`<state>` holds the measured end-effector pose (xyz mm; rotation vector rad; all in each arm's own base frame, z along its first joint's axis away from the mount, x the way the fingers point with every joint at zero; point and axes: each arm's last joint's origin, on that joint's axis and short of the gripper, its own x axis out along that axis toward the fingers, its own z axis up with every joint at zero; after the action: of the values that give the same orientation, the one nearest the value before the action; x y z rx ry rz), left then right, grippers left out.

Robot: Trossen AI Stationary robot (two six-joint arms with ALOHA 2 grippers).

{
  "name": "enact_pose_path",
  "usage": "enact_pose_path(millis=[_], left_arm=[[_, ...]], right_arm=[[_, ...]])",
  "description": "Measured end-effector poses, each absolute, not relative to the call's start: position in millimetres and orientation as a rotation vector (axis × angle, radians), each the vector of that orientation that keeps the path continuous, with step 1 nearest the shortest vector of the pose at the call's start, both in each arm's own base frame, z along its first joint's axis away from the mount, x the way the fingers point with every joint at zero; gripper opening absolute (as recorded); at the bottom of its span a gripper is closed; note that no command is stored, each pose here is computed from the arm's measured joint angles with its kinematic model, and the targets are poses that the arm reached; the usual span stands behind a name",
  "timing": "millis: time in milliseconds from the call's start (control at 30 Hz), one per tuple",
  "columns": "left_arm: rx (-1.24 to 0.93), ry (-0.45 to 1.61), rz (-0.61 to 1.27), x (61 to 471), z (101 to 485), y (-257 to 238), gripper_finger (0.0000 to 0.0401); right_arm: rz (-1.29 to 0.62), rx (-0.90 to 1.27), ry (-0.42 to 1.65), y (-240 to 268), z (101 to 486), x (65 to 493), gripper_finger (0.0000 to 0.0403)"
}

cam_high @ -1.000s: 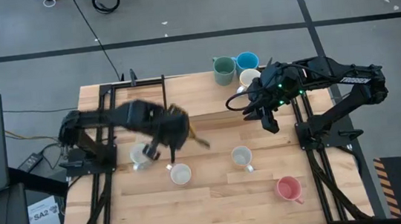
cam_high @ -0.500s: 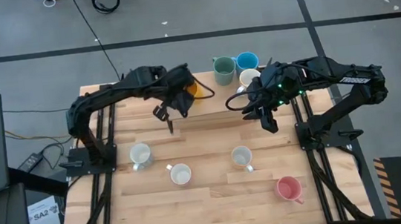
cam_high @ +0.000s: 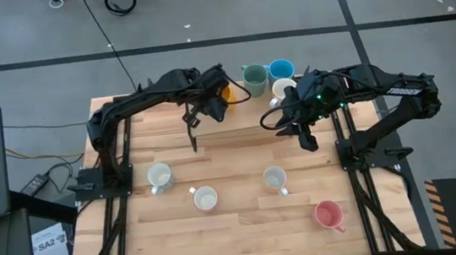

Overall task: Place coffee mugs
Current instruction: Put the yellow mug on the shelf

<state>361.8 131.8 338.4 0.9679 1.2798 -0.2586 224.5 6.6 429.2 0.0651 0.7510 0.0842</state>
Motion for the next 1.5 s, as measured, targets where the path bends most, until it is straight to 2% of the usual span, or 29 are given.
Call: enact_pose_path(millis=[500, 1500], left_arm=[[1.001, 1.298, -0.27, 364.4, 333.5, 137.5, 0.005], [1.033, 1.216, -0.209, 374.4, 336.1, 137.7, 0.0055]], right_arm=[[0.084, 0.065, 0.751, 6.6, 429.2, 224.4, 0.0101], [0.085, 0.065, 0.752, 6.6, 429.1, 224.4, 0.0101]])
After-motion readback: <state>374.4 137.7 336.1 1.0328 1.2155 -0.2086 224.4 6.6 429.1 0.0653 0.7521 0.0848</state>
